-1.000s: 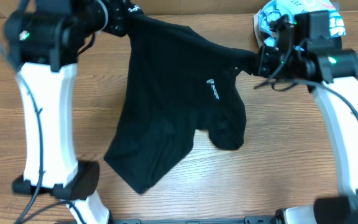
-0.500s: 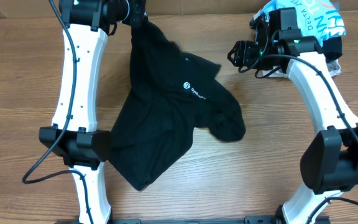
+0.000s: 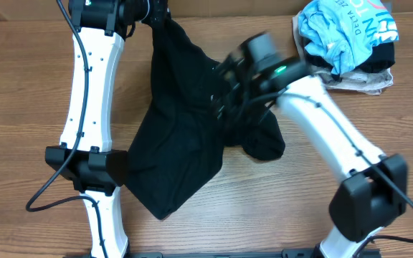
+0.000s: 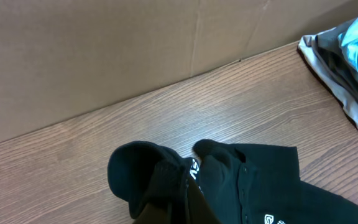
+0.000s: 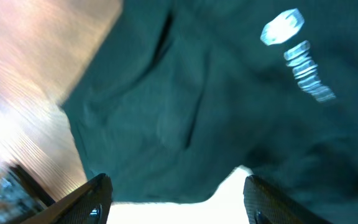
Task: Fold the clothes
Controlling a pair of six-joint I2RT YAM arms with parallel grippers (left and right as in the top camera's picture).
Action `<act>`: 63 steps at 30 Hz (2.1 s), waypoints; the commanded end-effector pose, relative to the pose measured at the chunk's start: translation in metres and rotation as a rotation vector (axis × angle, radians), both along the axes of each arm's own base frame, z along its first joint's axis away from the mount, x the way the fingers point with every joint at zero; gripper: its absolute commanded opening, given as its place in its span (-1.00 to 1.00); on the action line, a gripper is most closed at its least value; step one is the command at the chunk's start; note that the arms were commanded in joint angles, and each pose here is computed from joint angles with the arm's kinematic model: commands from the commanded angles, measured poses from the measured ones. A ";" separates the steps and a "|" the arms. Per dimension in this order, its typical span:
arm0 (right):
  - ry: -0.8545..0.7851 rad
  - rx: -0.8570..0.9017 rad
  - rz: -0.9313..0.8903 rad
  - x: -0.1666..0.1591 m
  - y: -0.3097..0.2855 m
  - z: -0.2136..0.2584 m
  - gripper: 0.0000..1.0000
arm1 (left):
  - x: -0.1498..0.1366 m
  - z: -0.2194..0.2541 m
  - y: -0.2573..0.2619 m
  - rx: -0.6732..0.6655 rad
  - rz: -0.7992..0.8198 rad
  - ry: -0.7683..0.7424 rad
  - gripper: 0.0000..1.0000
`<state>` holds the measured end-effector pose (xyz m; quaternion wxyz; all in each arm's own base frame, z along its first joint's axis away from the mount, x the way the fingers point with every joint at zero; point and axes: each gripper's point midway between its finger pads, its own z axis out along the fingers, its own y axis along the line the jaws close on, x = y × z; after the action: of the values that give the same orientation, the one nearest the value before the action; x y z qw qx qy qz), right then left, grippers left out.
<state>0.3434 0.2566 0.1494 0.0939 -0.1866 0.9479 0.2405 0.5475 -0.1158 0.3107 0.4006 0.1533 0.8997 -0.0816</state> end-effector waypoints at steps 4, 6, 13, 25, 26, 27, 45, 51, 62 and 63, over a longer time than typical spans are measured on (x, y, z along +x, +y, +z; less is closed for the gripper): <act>-0.012 -0.157 0.059 -0.031 0.019 -0.057 0.44 | 0.000 0.011 0.009 -0.001 0.022 -0.025 -0.92; -0.017 -0.167 0.078 -0.034 0.026 -0.070 0.44 | -0.001 0.010 0.009 0.000 0.022 -0.022 -0.92; 0.017 -0.191 0.108 -0.038 0.037 -0.100 0.48 | -0.002 0.009 0.009 0.002 0.022 -0.013 -0.92; -0.022 -0.159 0.323 -0.046 0.047 -0.100 0.49 | -0.001 0.009 0.009 0.001 0.022 -0.015 -0.92; -0.045 -0.164 0.352 -0.044 0.046 -0.100 0.49 | -0.001 0.009 0.009 0.001 0.022 -0.016 -0.91; -0.070 -0.182 0.361 -0.040 0.045 -0.101 0.49 | -0.001 0.009 0.009 0.001 0.022 -0.016 -0.91; -0.015 -0.069 -0.139 0.002 0.076 -0.096 0.36 | -0.003 0.007 0.009 -0.002 0.027 0.000 -0.91; 0.059 -0.129 -0.174 -0.008 0.066 -0.124 0.34 | -0.003 0.007 0.009 -0.002 0.027 0.000 -0.92; 0.121 -0.158 -0.196 -0.024 0.056 -0.143 0.07 | -0.005 0.005 0.009 0.000 0.027 0.008 -0.92; 0.131 -0.142 -0.188 -0.027 0.058 -0.144 0.04 | -0.005 0.005 0.010 0.000 0.027 0.010 -0.92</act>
<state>0.3257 0.3153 0.0104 0.0542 -0.0965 0.9797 0.1670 0.5438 -0.1110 0.3057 0.3883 0.1493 0.9059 -0.0792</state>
